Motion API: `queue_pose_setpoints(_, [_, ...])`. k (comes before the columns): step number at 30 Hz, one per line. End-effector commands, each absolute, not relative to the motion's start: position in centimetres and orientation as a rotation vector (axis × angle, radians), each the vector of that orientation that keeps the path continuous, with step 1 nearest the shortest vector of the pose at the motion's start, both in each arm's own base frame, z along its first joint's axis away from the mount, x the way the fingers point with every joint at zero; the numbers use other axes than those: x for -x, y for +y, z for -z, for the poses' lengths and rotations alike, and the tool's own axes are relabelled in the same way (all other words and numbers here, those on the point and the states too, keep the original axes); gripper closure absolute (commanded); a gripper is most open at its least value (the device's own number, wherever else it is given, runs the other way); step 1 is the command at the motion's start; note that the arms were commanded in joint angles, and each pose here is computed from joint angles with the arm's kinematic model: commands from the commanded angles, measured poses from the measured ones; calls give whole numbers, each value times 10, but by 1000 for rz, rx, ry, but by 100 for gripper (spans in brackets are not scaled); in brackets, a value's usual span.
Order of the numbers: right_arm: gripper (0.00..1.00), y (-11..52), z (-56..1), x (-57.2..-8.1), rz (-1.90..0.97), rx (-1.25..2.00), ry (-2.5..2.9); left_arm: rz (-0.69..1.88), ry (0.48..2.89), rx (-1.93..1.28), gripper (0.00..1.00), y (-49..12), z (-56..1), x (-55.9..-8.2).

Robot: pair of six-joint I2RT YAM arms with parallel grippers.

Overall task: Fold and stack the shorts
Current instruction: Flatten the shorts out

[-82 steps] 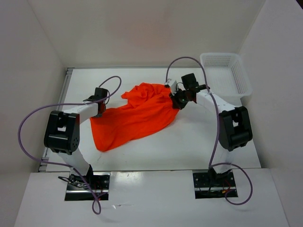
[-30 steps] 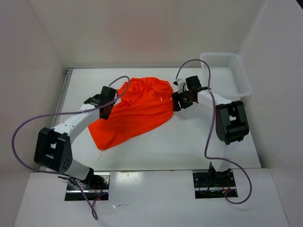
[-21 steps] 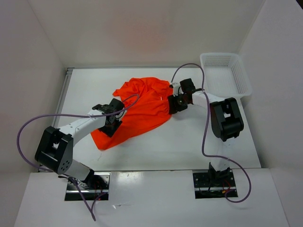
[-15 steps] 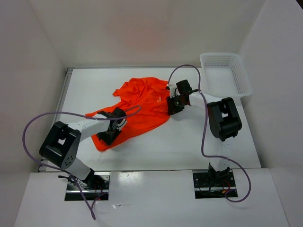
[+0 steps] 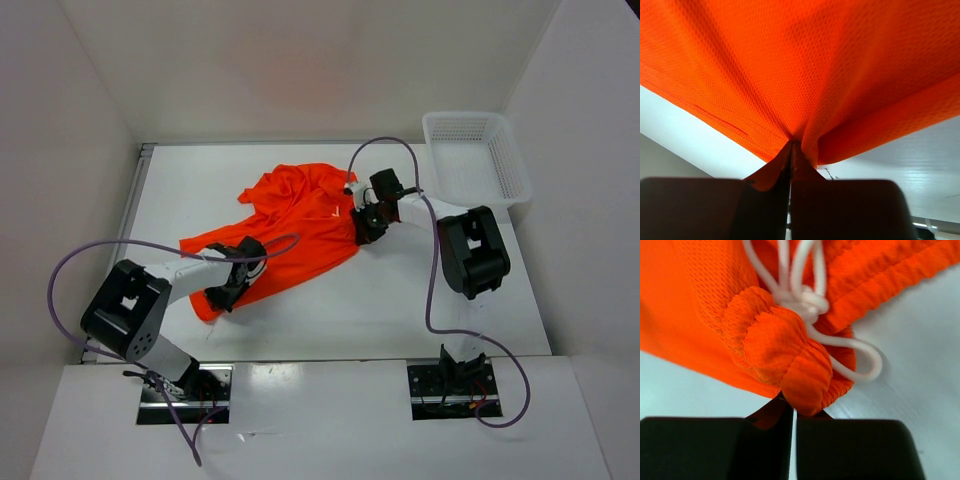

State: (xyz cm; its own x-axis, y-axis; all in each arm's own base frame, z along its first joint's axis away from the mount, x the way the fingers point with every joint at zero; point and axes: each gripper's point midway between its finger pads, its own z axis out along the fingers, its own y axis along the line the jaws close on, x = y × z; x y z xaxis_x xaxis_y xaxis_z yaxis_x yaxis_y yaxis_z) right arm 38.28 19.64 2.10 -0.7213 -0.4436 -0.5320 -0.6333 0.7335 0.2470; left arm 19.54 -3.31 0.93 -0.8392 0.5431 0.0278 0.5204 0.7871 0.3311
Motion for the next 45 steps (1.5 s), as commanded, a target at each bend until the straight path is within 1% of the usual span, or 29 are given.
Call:
queue_pose_setpoints(1, [99, 177, -38, -350, -501, 1236, 2388, -541, 2871, -815, 100, -28, -13, -197])
queue_pose_setpoints(3, [99, 159, -34, -298, -533, 1468, 2468, -553, 2864, -812, 100, -25, -20, -194])
queue_pose_setpoints(6, [99, 142, -39, -238, -428, 1936, 2390, -485, 2839, -792, 100, -31, -32, -194])
queue_pose_setpoints(8, [99, 131, -49, -214, -343, 2144, 2303, -435, 2772, -790, 100, -40, -44, -199])
queue_pose_setpoints(10, [99, 129, -45, -181, -354, 2292, 2262, -386, 2739, -813, 100, -48, -52, -196])
queue_pose_setpoints(12, [99, 126, -43, -159, -388, 2364, 2255, -362, 2744, -855, 100, -50, -51, -185])
queue_pose_setpoints(13, [100, 132, -44, -159, -374, 2329, 2262, -333, 2748, -891, 100, -53, -51, -176])
queue_pose_setpoints(14, [97, 134, -46, -161, -363, 2283, 2276, -312, 2757, -898, 100, -54, -51, -173])
queue_pose_setpoints(15, [92, 134, -46, -161, -362, 2282, 2276, -299, 2779, -926, 100, -55, -51, -165])
queue_pose_setpoints(16, [54, 131, -46, -168, -300, 2273, 2283, -256, 2789, -933, 100, -58, -51, -161])
queue_pose_setpoints(17, [42, 130, -47, -172, -260, 2244, 2297, -251, 2781, -929, 99, -58, -53, -161])
queue_pose_setpoints(19, [25, 123, -53, -182, -156, 2203, 2322, -232, 2733, -903, 95, -65, -62, -173])
queue_pose_setpoints(21, [24, 123, -67, -198, -158, 2052, 2362, -225, 2649, -854, 94, -77, -70, -199])
queue_pose_setpoints(24, [23, 129, -111, -248, -246, 1672, 2368, -206, 2570, -700, 91, -91, -88, -258])
queue_pose_setpoints(25, [23, 120, -135, -275, -258, 1499, 2353, -206, 2558, -650, 90, -91, -93, -276])
queue_pose_setpoints(26, [23, 127, -152, -282, -356, 1367, 2330, -181, 2547, -550, 88, -90, -104, -314])
queue_pose_setpoints(27, [23, 129, -163, -302, -371, 1263, 2284, -152, 2552, -508, 88, -89, -108, -331])
queue_pose_setpoints(28, [24, 126, -176, -315, -422, 1085, 2292, -83, 2542, -451, 84, -91, -116, -366])
queue_pose_setpoints(30, [25, 127, -182, -351, -416, 890, 2241, -27, 2529, -431, 73, -98, -121, -395])
queue_pose_setpoints(31, [27, 124, -179, -363, -438, 798, 2247, 8, 2558, -448, 68, -107, -107, -407])
queue_pose_setpoints(32, [28, 124, -175, -373, -454, 721, 2255, 30, 2543, -451, 64, -114, -109, -419])
queue_pose_setpoints(33, [29, 130, -164, -388, -498, 603, 2267, 52, 2493, -446, 60, -122, -125, -439])
queue_pose_setpoints(35, [31, 129, -152, -400, -517, 519, 2273, 98, 2488, -449, 54, -129, -115, -456])
queue_pose_setpoints(36, [33, 129, -137, -406, -526, 480, 2313, 109, 2489, -453, 48, -132, -113, -460])
queue_pose_setpoints(37, [33, 129, -132, -411, -521, 459, 2324, 109, 2491, -453, 46, -134, -105, -468])
queue_pose_setpoints(39, [36, 125, -124, -424, -477, 428, 2338, 129, 2483, -458, 44, -139, -98, -477])
queue_pose_setpoints(40, [36, 123, -110, -427, -465, 421, 2365, 143, 2498, -465, 44, -142, -85, -479])
queue_pose_setpoints(41, [36, 122, -112, -434, -449, 416, 2359, 158, 2488, -468, 43, -146, -87, -484])
queue_pose_setpoints(45, [37, 117, -95, -433, -412, 451, 2404, 244, 2542, -502, 43, -159, -60, -486])
